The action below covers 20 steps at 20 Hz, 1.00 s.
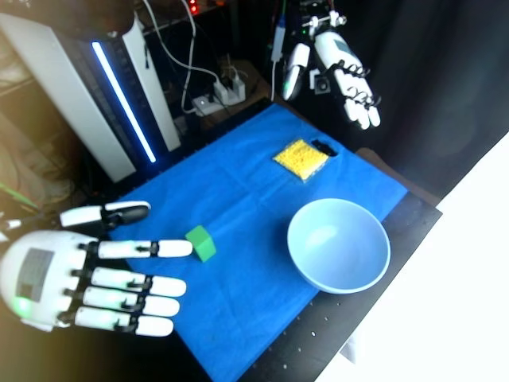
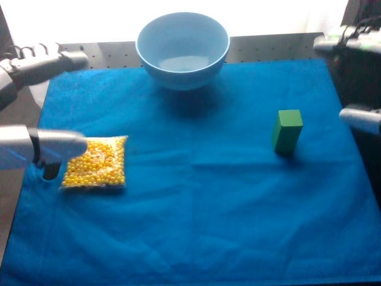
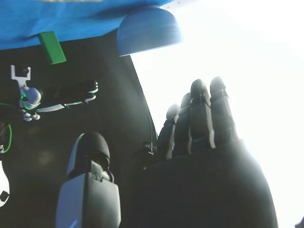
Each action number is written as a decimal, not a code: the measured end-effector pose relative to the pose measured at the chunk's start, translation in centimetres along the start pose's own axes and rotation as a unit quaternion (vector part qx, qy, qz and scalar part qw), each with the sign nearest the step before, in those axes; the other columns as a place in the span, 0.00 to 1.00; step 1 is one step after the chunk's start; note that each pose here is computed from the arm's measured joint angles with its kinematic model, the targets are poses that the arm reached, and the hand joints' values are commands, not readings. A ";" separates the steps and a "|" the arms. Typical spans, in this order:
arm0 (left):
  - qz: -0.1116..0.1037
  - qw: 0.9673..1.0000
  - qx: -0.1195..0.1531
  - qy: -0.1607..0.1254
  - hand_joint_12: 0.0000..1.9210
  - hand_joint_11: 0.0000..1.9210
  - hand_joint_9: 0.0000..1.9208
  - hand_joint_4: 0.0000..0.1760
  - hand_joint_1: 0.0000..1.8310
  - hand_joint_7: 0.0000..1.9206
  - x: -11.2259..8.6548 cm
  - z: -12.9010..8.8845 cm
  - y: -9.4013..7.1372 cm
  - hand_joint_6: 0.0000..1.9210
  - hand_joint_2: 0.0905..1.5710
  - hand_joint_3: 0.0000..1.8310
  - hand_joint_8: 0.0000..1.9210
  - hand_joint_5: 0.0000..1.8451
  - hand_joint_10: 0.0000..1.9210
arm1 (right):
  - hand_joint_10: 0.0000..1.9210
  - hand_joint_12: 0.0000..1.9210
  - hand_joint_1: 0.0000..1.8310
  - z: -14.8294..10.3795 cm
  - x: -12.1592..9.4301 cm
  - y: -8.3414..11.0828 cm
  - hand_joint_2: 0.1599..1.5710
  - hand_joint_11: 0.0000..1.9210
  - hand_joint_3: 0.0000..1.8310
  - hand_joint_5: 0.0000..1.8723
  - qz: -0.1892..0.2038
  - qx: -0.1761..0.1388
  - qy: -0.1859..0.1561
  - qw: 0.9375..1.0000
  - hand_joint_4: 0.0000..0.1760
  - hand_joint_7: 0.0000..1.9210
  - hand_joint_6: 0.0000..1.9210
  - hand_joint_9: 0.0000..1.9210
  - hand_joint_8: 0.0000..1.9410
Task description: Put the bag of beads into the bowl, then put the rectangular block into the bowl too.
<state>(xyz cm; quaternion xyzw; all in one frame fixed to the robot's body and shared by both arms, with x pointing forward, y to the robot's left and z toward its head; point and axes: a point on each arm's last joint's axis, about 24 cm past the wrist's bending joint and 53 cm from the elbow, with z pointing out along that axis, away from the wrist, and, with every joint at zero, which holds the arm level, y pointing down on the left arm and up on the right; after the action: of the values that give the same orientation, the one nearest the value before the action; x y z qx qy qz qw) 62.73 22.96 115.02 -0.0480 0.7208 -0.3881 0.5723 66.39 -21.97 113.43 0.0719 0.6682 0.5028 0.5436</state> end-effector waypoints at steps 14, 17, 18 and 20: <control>0.099 0.985 -0.034 0.136 0.42 0.00 0.18 0.00 0.49 0.18 4.8 3.8 1.4 0.00 0.53 0.00 0.00 0.19 0.00 | 0.00 0.24 0.51 0.0 -0.3 -0.3 0.78 0.07 0.00 0.23 -0.003 0.004 -0.001 1.000 0.15 0.16 0.00 0.14 0.00; 0.115 0.979 -0.037 0.162 0.48 0.00 0.20 0.24 0.44 0.18 6.5 4.5 1.5 0.00 0.53 0.00 0.00 0.19 0.00 | 0.00 0.27 0.51 0.0 -0.2 -0.3 0.78 0.06 0.00 0.23 -0.003 0.004 0.000 1.000 0.23 0.17 0.00 0.15 0.00; 0.118 0.978 -0.038 0.168 0.51 0.00 0.20 0.31 0.44 0.18 6.9 4.6 1.6 0.00 0.53 0.00 0.00 0.19 0.00 | 0.00 0.27 0.50 0.0 -0.2 -0.3 0.78 0.06 0.00 0.23 -0.003 0.004 0.000 1.000 0.18 0.17 0.00 0.14 0.00; 0.124 0.975 -0.042 0.177 0.56 0.00 0.21 0.41 0.41 0.19 7.4 4.6 1.9 0.00 0.54 0.00 0.00 0.19 0.01 | 0.00 0.26 0.50 0.0 -0.2 -0.3 0.78 0.05 0.00 0.23 -0.003 0.004 0.001 1.000 0.18 0.17 0.00 0.15 0.00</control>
<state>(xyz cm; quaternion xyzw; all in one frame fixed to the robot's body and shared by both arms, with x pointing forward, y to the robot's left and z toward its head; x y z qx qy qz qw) 64.84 18.14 107.84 0.0874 0.8269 -0.2853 0.4766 66.58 -22.21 113.35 0.0713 0.6706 0.4986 0.5445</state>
